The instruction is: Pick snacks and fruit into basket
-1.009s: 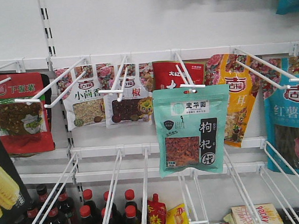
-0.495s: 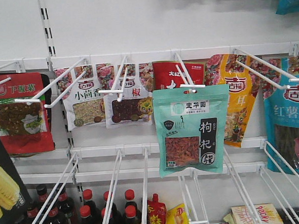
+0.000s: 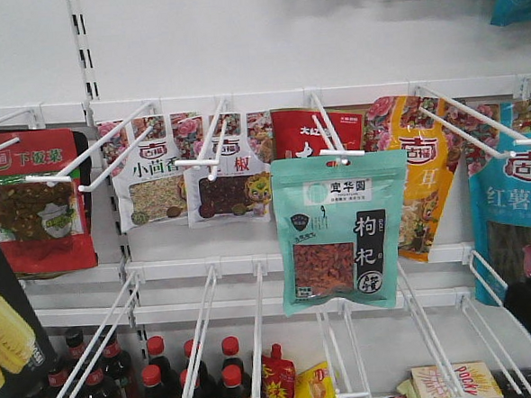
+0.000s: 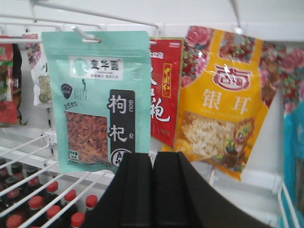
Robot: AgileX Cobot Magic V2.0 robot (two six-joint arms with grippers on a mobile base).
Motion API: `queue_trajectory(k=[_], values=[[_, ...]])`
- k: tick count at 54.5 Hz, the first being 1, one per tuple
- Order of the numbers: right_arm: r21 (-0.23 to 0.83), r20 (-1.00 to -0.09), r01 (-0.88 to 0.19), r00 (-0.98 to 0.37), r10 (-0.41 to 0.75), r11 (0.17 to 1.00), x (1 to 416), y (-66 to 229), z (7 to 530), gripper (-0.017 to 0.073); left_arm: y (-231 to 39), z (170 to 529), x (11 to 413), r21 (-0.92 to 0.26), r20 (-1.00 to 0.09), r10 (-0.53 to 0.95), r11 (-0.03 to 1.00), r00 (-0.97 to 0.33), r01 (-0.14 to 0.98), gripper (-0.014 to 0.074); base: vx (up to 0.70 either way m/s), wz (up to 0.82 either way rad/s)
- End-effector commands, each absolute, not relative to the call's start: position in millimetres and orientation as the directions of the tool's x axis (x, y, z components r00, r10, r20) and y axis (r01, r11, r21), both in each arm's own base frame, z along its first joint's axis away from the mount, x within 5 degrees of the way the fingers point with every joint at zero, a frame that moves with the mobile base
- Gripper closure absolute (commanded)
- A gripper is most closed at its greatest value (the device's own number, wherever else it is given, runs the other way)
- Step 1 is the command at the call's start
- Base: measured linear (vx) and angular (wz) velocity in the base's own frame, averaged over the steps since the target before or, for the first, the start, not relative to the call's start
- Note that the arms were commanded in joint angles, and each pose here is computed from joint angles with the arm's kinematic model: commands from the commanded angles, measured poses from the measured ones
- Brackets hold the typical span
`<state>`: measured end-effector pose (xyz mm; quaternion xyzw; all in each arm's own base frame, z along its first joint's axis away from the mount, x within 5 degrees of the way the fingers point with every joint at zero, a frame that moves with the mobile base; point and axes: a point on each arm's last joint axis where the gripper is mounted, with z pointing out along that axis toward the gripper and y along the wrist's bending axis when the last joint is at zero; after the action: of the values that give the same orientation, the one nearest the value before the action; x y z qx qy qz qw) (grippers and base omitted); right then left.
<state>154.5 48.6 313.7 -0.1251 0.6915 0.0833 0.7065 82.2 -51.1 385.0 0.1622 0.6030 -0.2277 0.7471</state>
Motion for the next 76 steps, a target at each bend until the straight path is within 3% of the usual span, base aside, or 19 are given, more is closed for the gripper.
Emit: queue_trajectory(k=[1, 6, 15, 26, 31, 39, 48, 56, 68, 76], values=[[-0.253, -0.951, -0.267, 0.246, -0.188, 0.93, 163, 57, 334, 0.0554, -50, 396, 79, -0.037, -0.967, -0.166, 0.837, 0.191, 0.546, 0.0601, 0.0, 0.0], [-0.282, -0.946, -0.246, 0.231, -0.226, 0.927, 172, 58, 327, 0.0551, -50, 396, 79, -0.037, -0.967, -0.166, 0.837, 0.191, 0.546, 0.0601, 0.0, 0.0], [-0.08, -0.991, -0.168, 0.118, -0.061, 0.982, 192, 53, 313, 0.0548, -50, 396, 79, -0.037, -0.967, -0.166, 0.837, 0.191, 0.546, 0.0601, 0.0, 0.0], [0.1, -0.981, 0.045, 0.17, 0.091, 0.994, 201, 35, 313, 0.0547, -50, 396, 79, -0.037, -0.967, -0.166, 0.837, 0.191, 0.546, 0.0601, 0.0, 0.0], [0.125, -0.979, 0.063, 0.169, 0.113, 0.99, 202, 33, 312, 0.0547, -50, 396, 79, -0.037, -0.967, -0.166, 0.837, 0.191, 0.546, 0.0601, 0.0, 0.0], [0.076, -0.977, 0.078, 0.205, 0.059, 0.994, 202, 30, 316, 0.0547, -50, 396, 79, -0.037, -0.967, -0.166, 0.837, 0.191, 0.546, 0.0601, 0.0, 0.0], [0.223, -0.965, 0.165, 0.18, 0.193, 0.961, 206, 6, 312, 0.0547, -50, 396, 79, -0.037, -0.967, -0.166, 0.837, 0.191, 0.546, 0.0601, 0.0, 0.0], [0.392, -0.919, 0.114, 0.101, 0.382, 0.913, 208, 7, 304, 0.0547, -50, 396, 79, -0.037, -0.967, -0.166, 0.837, 0.191, 0.546, 0.0601, 0.0, 0.0], [0.459, -0.888, -0.045, 0.016, 0.46, 0.887, 209, 23, 303, 0.0547, -50, 396, 79, -0.037, -0.967, -0.166, 0.837, 0.191, 0.546, 0.0601, 0.0, 0.0], [0.509, -0.86, -0.097, -0.029, 0.509, 0.855, 209, 29, 302, 0.0547, -50, 396, 79, -0.037, -0.967, -0.166, 0.837, 0.191, 0.546, 0.0601, 0.0, 0.0]])
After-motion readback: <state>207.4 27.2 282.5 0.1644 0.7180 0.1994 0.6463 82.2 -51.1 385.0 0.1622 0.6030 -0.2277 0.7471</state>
